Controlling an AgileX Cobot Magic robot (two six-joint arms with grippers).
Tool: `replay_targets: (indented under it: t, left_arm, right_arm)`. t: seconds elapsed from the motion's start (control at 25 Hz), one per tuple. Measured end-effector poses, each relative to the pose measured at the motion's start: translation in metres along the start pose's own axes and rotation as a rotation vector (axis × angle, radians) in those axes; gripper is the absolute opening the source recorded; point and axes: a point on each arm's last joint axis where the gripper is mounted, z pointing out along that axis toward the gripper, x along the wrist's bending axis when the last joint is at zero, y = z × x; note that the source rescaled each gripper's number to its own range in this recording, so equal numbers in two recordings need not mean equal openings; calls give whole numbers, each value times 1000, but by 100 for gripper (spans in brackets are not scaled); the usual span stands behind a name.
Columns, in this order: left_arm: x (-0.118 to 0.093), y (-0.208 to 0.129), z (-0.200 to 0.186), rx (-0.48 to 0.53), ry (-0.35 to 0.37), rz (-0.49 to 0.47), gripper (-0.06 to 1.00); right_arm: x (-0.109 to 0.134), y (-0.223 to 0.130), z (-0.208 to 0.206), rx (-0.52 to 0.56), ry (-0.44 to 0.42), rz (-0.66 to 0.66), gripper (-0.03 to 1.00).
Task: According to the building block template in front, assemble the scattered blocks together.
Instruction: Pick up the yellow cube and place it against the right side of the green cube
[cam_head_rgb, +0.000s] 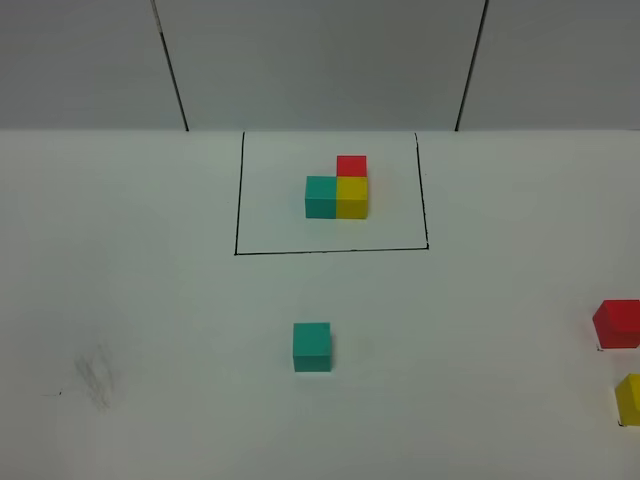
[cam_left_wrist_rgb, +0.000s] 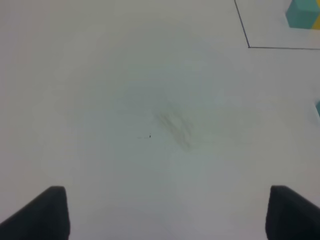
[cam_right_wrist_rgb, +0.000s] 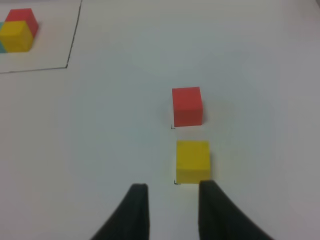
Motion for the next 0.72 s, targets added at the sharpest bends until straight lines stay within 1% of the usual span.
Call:
replay_targets:
  t: [0.6,0.72]
  left_arm:
    - [0,0,0,0,0,0,95]
    - [0,0,0,0,0,0,95]
  right_arm:
    - [0,0,0,0,0,0,0]
    - [1,0,0,0,11,6,0]
